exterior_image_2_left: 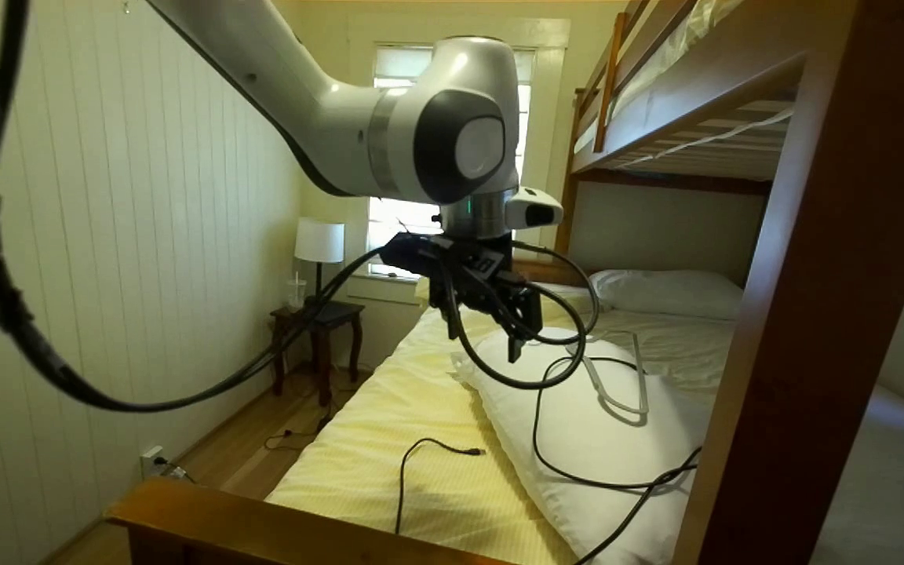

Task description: Remove the cable from the pillow

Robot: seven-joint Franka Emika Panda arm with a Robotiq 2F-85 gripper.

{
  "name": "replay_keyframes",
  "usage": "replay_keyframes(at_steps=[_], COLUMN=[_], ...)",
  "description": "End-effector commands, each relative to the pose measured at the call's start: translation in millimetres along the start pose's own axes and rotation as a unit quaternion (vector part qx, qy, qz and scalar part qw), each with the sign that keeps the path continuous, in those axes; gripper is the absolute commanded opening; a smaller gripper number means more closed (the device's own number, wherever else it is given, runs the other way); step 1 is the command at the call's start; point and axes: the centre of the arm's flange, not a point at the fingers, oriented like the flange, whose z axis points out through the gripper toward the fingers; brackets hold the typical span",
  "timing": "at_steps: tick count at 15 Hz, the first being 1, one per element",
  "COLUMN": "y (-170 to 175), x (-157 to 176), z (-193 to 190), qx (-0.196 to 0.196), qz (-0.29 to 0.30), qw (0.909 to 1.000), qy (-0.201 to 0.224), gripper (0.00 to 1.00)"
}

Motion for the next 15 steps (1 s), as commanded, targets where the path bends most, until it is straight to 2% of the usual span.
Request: replay_keyframes(at_steps=[1,2,4,8,10,11,15], y=[7.3,3.9,5.5,4.2,14.5,18.9,32.4], x=[44.9,17.0,20.7,20.9,40.7,49.9,85.7], z=[35.4,16.7,29.0,21.7,32.2,34.1,49.9], qx=[-0.033,-0.016,-0.018,-0.017,-0.059,-0.075,-0.167], qz=[0.049,0.029,0.032,0.031,0.018,-0.012,-0.043], qw=[0.9978,0.9993,0.9992,0.9992,0.9963,0.9941,0.9763], qy=[0.029,0.020,0.014,0.021,0.060,0.078,0.130], gripper=[1.00,1.00,1.00,1.00,1.00,1.00,1.00])
